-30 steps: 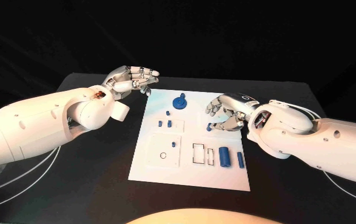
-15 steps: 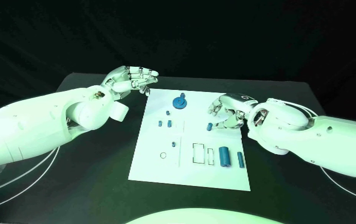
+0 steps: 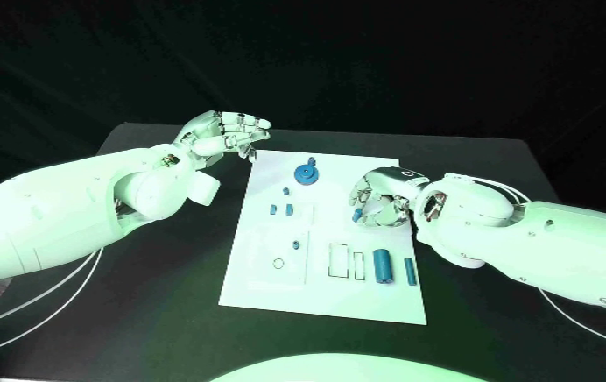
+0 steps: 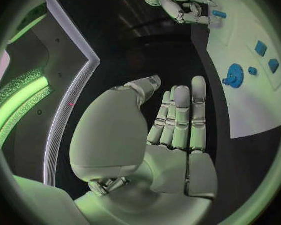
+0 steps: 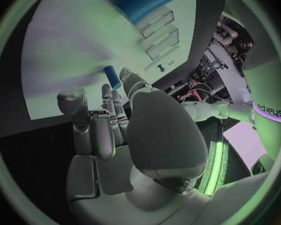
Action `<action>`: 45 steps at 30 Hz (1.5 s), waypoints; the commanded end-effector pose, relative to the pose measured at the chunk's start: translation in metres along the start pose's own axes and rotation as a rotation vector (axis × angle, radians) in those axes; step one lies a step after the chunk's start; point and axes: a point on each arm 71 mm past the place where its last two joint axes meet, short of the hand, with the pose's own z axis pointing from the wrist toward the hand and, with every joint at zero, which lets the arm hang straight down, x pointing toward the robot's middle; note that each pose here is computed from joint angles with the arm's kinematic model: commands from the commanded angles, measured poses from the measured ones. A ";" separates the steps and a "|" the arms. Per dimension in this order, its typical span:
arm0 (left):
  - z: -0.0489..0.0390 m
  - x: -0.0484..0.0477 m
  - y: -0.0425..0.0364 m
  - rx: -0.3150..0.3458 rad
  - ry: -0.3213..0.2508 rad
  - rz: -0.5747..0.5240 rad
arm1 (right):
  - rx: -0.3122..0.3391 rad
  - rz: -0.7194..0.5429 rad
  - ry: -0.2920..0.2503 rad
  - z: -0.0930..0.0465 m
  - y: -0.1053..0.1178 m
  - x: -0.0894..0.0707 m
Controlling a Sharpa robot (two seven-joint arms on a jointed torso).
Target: Assemble the parts on the task board
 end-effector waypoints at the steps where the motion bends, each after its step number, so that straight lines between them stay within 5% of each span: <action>1: 0.0006 0.0024 -0.0010 0.007 0.020 -0.004 | -0.006 -0.016 0.020 0.001 0.001 0.003; 25: 0.0005 0.0019 -0.0003 -0.001 0.021 -0.003 | 0.006 -0.033 -0.002 0.008 0.001 0.007; 45: 0.0008 -0.0002 0.0007 -0.012 0.000 0.023 | -0.036 -0.013 -0.128 -0.005 0.008 -0.009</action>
